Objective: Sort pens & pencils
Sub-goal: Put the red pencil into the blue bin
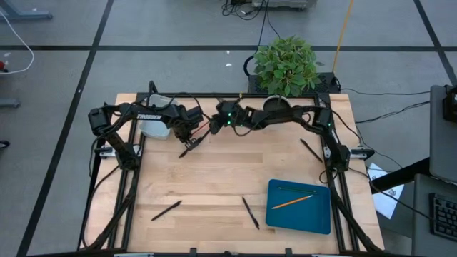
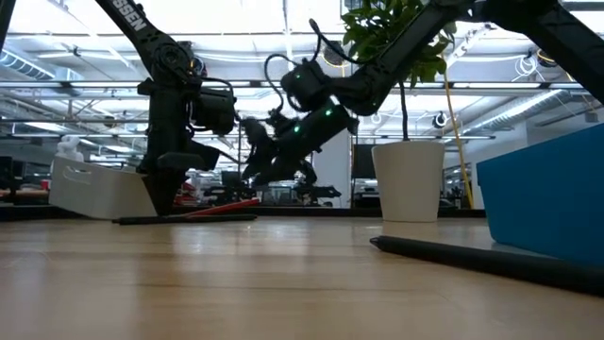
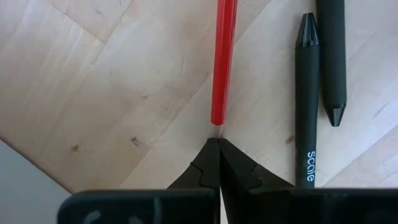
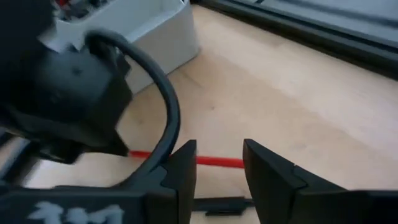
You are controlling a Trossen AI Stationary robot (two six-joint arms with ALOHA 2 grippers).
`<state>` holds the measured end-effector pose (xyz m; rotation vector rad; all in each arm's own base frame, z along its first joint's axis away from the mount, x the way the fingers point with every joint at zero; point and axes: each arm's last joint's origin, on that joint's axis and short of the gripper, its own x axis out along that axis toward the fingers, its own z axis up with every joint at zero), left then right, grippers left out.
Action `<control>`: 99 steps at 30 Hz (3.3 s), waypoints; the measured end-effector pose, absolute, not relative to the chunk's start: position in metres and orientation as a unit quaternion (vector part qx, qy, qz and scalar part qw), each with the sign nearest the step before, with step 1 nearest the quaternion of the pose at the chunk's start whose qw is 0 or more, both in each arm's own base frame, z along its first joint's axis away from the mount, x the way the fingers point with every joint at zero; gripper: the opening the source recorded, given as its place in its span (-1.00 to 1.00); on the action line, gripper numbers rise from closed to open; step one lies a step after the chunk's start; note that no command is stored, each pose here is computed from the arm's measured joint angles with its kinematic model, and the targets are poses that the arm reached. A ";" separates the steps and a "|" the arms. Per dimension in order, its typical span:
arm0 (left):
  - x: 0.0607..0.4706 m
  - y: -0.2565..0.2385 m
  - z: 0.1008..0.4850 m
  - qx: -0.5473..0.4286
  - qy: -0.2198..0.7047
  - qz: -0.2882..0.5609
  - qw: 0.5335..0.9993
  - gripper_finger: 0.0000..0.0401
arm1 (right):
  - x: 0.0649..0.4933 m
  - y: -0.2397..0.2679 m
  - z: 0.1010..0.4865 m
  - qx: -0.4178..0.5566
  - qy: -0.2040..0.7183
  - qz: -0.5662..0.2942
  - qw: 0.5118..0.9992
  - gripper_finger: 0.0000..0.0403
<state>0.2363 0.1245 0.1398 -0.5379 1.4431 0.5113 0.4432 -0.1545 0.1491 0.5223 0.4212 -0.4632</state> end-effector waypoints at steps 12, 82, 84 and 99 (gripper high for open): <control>0.234 0.123 0.140 -0.208 0.663 0.232 0.680 -1.00 | 0.455 -0.126 0.142 0.148 0.210 -0.234 0.938 -0.40; 0.256 0.087 0.135 0.030 0.673 0.132 0.727 -0.98 | 0.398 -0.096 0.124 0.026 0.315 -0.093 0.944 -0.40; 0.256 0.087 0.135 0.030 0.673 0.132 0.727 -0.95 | 0.397 -0.096 0.122 0.033 0.322 -0.095 0.941 -0.40; 0.257 0.086 0.135 0.022 0.669 0.132 0.732 -0.97 | 0.396 -0.096 0.121 0.039 0.326 -0.096 0.940 -0.46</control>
